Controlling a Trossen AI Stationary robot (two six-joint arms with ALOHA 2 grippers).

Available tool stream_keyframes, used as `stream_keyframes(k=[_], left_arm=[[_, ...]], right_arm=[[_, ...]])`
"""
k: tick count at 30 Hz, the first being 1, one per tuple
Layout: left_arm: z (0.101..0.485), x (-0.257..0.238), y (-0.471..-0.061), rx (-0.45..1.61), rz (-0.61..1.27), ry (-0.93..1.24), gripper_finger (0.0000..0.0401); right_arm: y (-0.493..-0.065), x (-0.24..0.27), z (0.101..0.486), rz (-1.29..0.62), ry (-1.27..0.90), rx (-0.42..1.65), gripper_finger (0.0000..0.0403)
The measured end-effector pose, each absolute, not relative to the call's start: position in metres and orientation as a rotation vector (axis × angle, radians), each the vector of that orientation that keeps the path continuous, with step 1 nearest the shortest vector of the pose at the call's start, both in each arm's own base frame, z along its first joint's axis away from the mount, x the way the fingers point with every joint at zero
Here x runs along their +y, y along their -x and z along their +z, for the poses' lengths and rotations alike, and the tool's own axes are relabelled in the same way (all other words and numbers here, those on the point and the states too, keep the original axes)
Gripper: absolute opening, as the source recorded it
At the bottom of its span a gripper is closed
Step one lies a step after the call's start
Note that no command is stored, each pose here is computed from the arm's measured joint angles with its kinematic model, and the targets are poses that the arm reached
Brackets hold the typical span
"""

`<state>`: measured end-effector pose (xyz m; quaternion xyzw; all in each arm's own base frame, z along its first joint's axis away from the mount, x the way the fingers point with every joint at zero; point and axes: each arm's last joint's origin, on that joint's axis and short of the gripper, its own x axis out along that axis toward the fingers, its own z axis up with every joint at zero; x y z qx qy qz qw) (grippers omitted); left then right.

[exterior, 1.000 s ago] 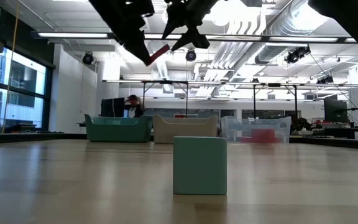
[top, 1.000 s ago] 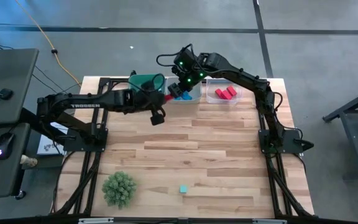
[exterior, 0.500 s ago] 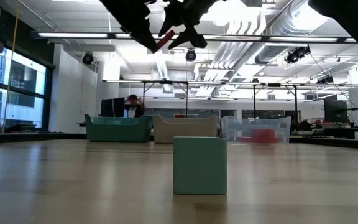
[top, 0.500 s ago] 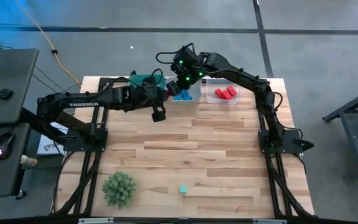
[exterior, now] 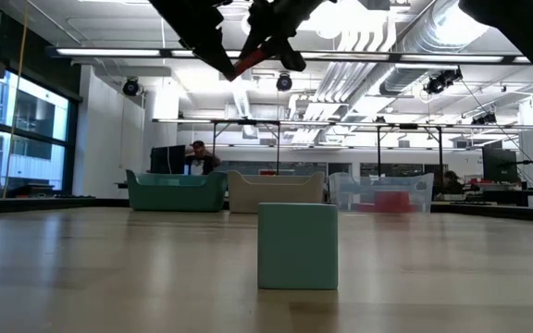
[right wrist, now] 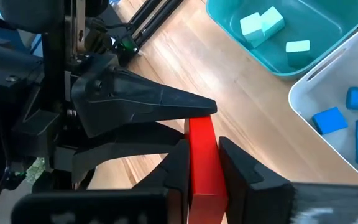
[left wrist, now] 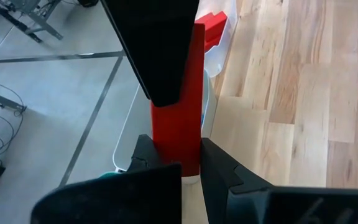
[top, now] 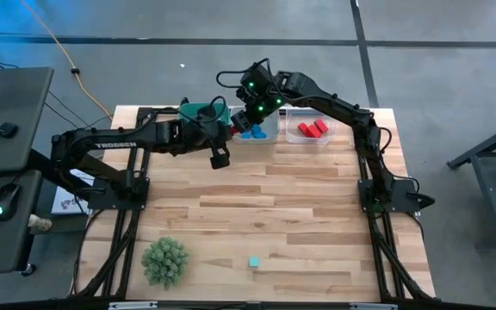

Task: Sort & place blocks by color
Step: Put the orange block into the transparent bin

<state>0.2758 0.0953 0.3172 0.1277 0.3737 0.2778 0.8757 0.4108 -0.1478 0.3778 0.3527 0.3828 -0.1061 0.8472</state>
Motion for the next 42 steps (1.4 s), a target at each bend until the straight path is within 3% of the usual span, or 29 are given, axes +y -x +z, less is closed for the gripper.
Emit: stream_keyframes(k=[14, 30, 42], left_arm=[[0.317, 0.096, -0.276, 0.779, 0.592, -0.268, 0.0008], [0.317, 0.097, -0.275, 0.786, 0.621, -0.270, 0.0130], [0.317, 0.097, -0.274, 0.781, 0.649, -0.252, 0.0129]], right_arm=[[-0.410, -0.147, 0.377, -0.238, -0.727, 0.825, 0.0038], [-0.397, -0.145, 0.367, -0.374, -0.658, 0.982, 0.0038], [-0.378, -0.142, 0.358, -0.588, -0.390, 1.214, 0.0038]])
